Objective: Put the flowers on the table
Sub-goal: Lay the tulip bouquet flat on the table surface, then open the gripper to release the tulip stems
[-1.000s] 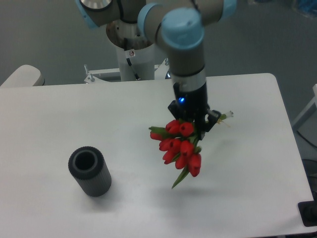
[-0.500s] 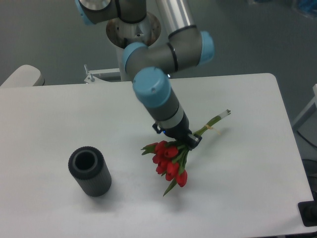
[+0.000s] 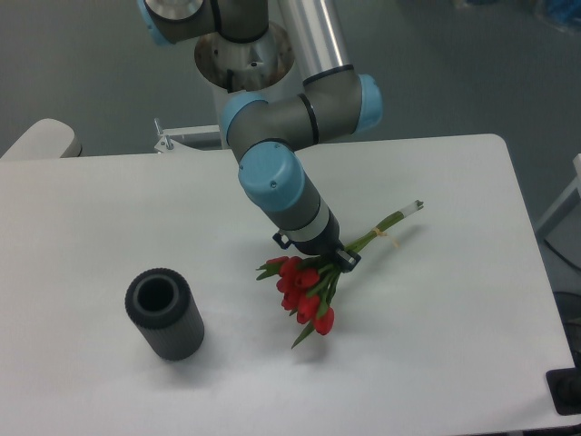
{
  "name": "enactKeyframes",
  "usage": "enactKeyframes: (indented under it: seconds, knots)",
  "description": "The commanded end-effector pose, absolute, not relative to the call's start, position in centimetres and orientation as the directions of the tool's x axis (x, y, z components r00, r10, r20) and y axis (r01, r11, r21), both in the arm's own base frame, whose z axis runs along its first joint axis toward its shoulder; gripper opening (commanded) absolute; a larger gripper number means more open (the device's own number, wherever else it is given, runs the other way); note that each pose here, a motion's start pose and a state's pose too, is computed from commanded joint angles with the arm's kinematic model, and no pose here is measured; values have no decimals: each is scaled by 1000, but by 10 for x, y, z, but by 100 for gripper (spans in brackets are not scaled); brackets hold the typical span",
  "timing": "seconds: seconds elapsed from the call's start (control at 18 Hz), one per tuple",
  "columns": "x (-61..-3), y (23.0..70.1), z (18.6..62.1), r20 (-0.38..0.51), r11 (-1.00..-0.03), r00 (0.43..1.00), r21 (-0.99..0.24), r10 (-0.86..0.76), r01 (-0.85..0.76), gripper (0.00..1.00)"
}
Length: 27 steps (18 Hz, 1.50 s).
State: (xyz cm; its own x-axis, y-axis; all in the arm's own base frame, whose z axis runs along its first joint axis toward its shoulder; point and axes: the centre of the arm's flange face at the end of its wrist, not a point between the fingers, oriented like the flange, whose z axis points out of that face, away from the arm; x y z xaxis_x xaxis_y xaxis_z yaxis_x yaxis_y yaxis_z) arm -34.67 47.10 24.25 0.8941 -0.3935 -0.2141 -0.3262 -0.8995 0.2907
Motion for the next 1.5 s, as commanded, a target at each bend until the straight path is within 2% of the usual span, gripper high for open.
enactKeyframes:
  seconds: [0.39, 0.5, 0.56, 0.67, 0.72, 0.78, 0.89, 1.06, 1.22, 1.39, 1.5]
  knots:
    - [-348, 462, 222, -171, -888, 899, 310, -403, -339, 30]
    - [-348, 462, 219, -164, -887, 899, 311, -405, -343, 34]
    - [-348, 463, 218, -162, -886, 900, 311, -405, -343, 44]
    - [-353, 466, 229, -182, -893, 898, 296, -402, -340, 86]
    - [-353, 466, 231, -185, -893, 896, 294, -404, -342, 95]
    - [-354, 467, 234, -190, -894, 895, 290, -403, -341, 99]
    - [-357, 470, 243, -208, -898, 892, 283, -400, -337, 100]
    - [-370, 484, 282, -267, -913, 882, 240, -388, -329, 100]
    - [-380, 506, 324, -316, -923, 867, 144, -385, -357, 100]
    - [-391, 520, 360, -322, -915, 858, 99, -400, -390, 100]
    - [-401, 526, 384, -284, -909, 866, 59, -412, -413, 100]
